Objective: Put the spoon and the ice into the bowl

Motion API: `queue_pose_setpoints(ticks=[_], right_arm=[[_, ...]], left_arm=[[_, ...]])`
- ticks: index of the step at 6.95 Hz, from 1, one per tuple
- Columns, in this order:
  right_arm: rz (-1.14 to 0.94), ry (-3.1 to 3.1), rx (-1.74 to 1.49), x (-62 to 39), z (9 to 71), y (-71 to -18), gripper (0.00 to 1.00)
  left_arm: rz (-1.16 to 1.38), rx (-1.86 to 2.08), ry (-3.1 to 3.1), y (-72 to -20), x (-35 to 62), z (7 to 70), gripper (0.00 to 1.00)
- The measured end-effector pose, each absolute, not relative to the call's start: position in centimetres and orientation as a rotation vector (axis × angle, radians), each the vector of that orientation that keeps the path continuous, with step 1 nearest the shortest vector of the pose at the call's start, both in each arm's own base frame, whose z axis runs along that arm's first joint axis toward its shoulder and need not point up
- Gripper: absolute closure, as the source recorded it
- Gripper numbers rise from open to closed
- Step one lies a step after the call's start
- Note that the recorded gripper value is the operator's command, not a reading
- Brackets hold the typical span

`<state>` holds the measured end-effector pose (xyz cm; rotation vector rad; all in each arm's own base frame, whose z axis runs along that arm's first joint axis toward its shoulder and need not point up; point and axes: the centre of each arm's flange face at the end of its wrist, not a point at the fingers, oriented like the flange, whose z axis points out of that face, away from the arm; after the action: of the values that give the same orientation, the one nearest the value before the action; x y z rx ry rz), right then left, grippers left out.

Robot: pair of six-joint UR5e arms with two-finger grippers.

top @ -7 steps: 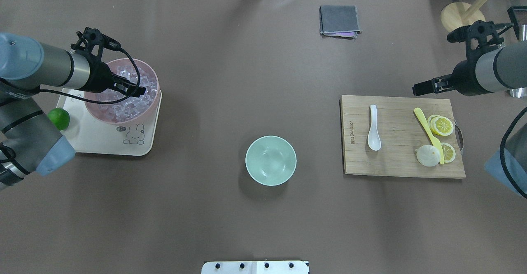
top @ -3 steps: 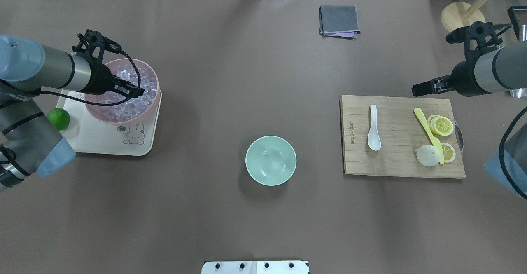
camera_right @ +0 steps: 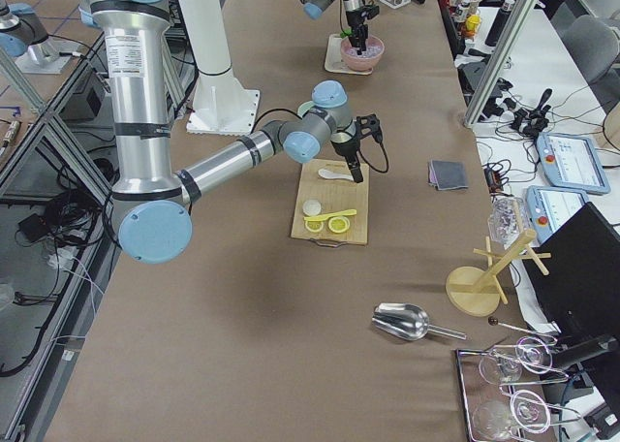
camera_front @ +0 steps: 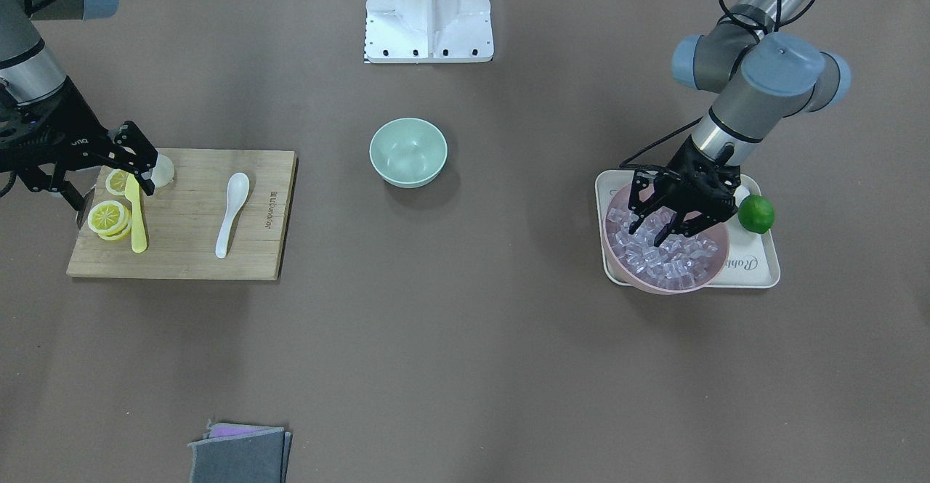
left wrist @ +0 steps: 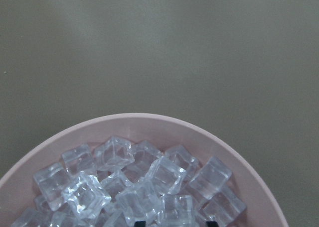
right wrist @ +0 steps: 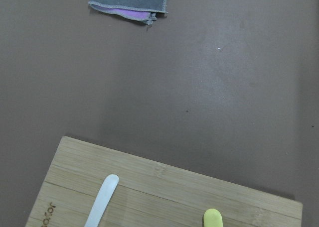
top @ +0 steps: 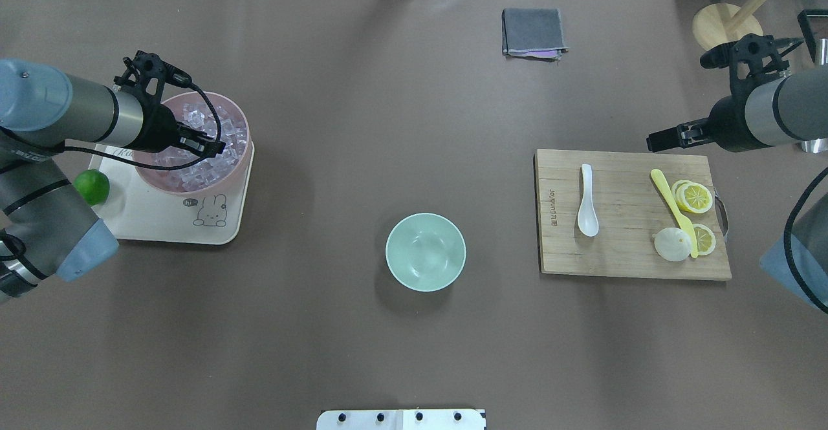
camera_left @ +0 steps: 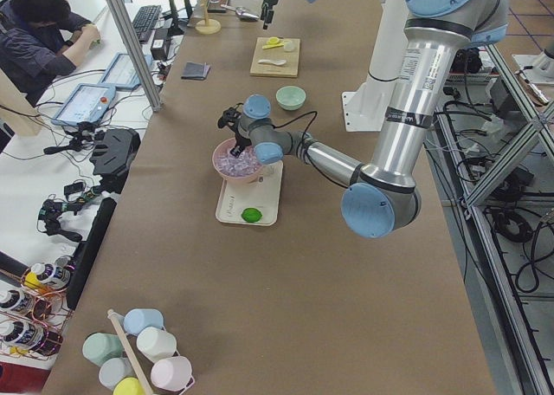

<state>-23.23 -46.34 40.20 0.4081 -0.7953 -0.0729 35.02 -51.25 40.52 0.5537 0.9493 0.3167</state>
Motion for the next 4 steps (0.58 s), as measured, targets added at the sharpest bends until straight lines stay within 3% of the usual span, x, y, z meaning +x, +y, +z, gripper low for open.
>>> queue_pose_setpoints(ticks=[1, 4], right_arm=[[-0.073, -0.795, 0.408, -23.24, 40.21, -46.33, 0.0], [-0.074, -0.796, 0.408, -23.27, 40.18, -46.33, 0.0]], left_arm=[[0.32, 0.552, 0.952, -51.1, 35.16, 40.47, 1.0], [0.325, 0.562, 0.964, -50.79, 35.03, 39.72, 1.0]])
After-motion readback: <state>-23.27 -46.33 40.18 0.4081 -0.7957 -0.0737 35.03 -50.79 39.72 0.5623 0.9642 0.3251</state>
